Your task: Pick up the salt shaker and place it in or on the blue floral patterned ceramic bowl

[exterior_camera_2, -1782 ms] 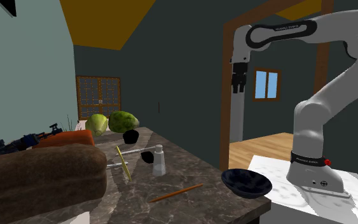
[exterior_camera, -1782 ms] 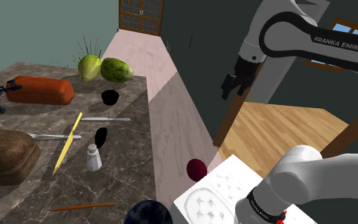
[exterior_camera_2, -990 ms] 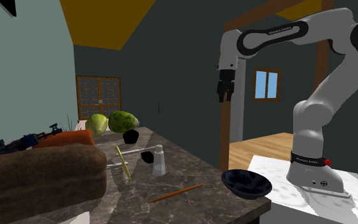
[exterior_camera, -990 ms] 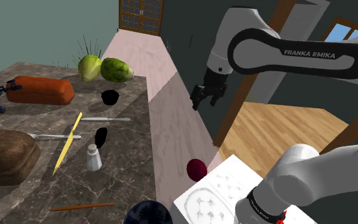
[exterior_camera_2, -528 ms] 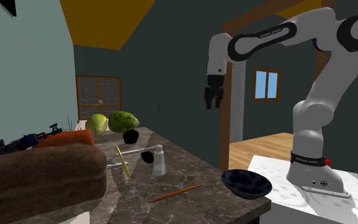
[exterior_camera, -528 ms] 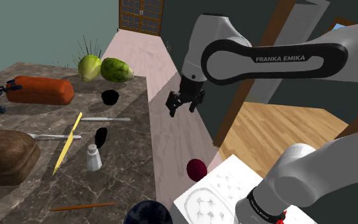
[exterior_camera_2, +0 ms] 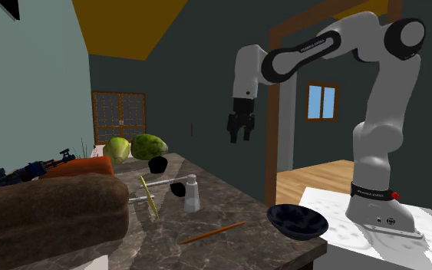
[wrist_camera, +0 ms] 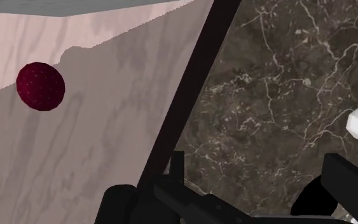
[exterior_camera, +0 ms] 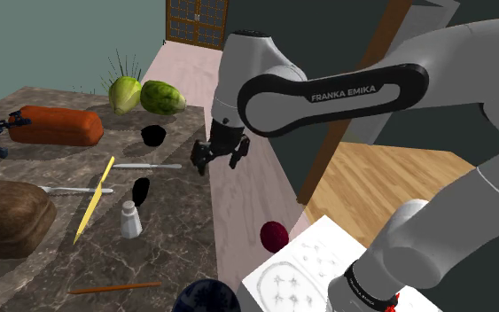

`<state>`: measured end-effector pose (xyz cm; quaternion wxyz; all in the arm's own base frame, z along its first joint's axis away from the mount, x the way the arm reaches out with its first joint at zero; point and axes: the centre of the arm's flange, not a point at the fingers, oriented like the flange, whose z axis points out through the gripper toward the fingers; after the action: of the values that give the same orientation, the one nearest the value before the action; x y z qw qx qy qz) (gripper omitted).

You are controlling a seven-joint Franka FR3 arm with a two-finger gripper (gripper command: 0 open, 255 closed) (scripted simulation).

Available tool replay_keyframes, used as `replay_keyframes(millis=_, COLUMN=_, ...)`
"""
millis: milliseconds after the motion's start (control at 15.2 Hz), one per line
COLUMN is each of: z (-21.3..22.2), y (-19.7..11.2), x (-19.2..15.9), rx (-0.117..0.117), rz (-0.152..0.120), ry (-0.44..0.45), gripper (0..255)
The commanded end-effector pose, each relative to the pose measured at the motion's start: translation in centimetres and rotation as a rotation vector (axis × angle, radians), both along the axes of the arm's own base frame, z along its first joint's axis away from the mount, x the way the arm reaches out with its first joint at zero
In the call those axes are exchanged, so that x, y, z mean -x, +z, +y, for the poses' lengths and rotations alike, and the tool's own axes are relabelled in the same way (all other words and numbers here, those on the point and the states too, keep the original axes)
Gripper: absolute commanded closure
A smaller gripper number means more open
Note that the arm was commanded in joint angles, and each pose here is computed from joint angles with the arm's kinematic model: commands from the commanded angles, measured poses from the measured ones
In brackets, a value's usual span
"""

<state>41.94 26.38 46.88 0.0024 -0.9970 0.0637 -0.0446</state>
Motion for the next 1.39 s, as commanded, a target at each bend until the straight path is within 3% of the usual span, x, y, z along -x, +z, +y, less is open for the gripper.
replay_keyframes(millis=0, z=2.2, y=-1.0, x=-0.9, rx=-0.008, rz=-0.004, ry=0.002, gripper=0)
replay_keyframes(millis=990, z=19.3, y=-6.6, x=-7.0, rx=-0.053, rz=-0.029, ry=0.020, gripper=0)
replay_keyframes(millis=1320, z=19.5, y=-8.7, x=-7.3, rx=-0.053, rz=-0.029, ry=0.021, gripper=0)
